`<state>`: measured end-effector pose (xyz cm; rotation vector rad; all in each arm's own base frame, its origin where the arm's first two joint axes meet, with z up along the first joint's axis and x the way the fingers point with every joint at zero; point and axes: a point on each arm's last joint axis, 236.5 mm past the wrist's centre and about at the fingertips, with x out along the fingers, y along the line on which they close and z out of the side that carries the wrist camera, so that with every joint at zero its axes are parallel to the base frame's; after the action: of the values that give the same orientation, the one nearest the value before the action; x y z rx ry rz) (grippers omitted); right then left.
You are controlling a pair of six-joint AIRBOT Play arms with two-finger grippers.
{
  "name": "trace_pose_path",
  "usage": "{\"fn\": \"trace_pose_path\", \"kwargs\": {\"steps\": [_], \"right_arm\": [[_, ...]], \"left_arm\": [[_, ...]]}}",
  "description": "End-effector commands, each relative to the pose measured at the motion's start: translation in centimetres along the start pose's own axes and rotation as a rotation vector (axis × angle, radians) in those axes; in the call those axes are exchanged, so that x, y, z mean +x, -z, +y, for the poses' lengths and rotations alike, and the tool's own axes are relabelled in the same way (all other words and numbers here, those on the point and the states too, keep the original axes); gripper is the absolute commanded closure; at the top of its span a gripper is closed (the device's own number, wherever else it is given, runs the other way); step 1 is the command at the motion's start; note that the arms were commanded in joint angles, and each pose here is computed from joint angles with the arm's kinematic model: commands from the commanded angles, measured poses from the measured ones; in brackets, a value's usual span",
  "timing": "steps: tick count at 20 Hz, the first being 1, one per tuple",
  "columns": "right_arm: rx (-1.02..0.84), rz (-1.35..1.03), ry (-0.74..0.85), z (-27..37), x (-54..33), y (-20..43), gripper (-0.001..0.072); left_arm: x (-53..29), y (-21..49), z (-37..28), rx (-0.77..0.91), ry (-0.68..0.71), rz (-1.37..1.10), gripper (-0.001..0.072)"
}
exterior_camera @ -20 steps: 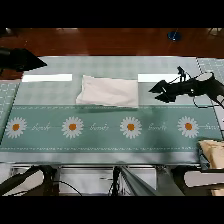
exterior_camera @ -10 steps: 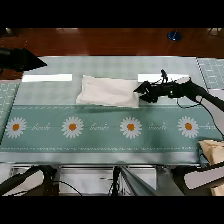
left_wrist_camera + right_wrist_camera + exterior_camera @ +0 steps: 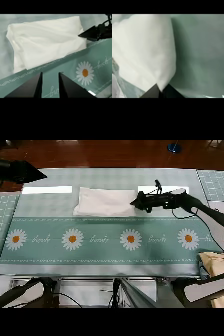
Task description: Fold the shirts.
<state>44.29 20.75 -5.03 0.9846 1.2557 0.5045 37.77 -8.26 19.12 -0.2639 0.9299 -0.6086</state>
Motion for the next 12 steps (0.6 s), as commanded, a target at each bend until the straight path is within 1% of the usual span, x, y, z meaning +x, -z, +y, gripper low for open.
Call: {"fn": "trace_pose_path", "kwargs": {"steps": [1, 3, 7, 9, 12], "right_arm": [[-0.101, -0.012, -0.076, 4.5, -6.6, -0.9, 0.0694], [-0.122, -0.097, -0.045, 6.3, -13.4, -2.1, 0.0694], [-0.099, -0.356, 0.095, 7.6, -28.1, -2.7, 0.0694], [-0.058, -0.448, 0.188, 6.8, -34.5, -1.3, 0.0694], [0.086, -0.562, 0.378, 3.2, -42.5, 2.4, 0.0694]], "left_arm": [[0.0, 0.0, 0.0, 0.0, 0.0, 0.001, 0.0432], [0.0, 0.0, 0.0, 0.01, 0.0, 0.001, 0.0432], [0.0, 0.0, 0.0, 0.011, 0.0, 0.001, 0.0432], [0.0, 0.0, 0.0, 0.011, 0.0, 0.001, 0.0432], [0.0, 0.0, 0.0, 0.045, 0.0, 0.0, 0.0432]]}}
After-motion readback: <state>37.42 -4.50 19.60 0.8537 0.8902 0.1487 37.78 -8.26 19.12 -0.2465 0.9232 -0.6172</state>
